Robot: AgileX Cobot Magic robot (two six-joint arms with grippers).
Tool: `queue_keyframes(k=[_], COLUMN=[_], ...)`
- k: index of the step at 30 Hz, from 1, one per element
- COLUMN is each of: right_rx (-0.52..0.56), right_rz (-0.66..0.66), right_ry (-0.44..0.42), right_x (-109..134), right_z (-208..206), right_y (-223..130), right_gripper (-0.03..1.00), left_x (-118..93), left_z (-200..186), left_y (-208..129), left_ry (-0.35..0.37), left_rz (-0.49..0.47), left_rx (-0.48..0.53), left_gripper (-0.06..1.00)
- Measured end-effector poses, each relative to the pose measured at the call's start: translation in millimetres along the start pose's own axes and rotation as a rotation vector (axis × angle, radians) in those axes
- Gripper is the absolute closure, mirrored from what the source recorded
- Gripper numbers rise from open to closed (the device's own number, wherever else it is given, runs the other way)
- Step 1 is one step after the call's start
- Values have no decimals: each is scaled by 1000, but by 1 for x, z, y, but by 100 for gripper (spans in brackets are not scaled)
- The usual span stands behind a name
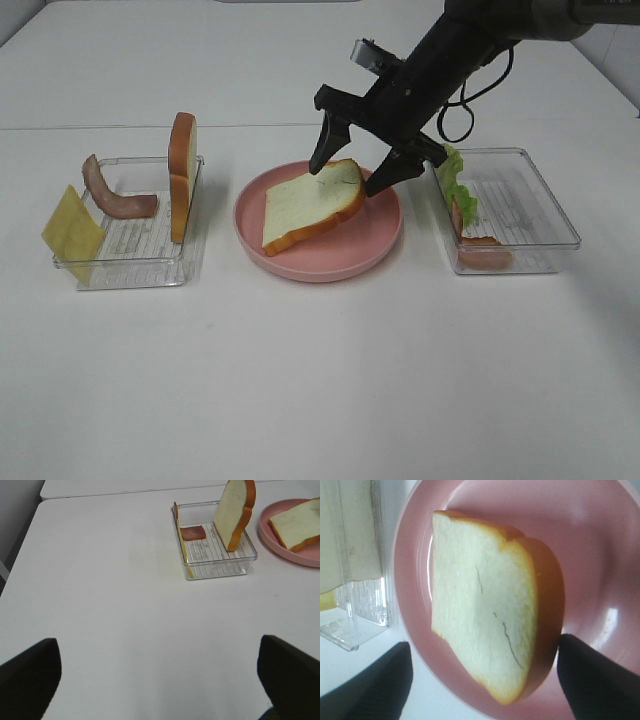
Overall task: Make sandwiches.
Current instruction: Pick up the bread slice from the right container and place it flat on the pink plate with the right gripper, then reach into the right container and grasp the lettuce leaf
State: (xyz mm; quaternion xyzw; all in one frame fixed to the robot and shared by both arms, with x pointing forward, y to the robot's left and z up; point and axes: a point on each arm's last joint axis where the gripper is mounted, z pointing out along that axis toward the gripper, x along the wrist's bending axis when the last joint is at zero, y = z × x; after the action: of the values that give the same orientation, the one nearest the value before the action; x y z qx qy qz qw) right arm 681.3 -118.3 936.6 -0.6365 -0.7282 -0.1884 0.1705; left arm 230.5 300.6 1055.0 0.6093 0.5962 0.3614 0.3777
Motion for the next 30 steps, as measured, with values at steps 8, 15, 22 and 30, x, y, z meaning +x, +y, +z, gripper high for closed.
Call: queue_keyframes(k=[8, 15, 22, 30], right_rx=[43, -100, -190, -210], right_rz=[-39, -66, -32, -22], right_ry=[-70, -160, -317, -408], right_x=[10, 24, 18, 5], right_z=[-29, -68, -87, -93], right_y=[1, 19, 26, 29], right_gripper=[20, 20, 20, 20], left_x=[0, 0, 0, 0], left_z=[0, 0, 0, 0], left_y=[0, 0, 0, 0], left_ry=[0, 0, 1, 1], left_rz=[0, 0, 0, 0], left_rx=[0, 0, 0, 0], left_gripper=[-5, -5, -5, -5])
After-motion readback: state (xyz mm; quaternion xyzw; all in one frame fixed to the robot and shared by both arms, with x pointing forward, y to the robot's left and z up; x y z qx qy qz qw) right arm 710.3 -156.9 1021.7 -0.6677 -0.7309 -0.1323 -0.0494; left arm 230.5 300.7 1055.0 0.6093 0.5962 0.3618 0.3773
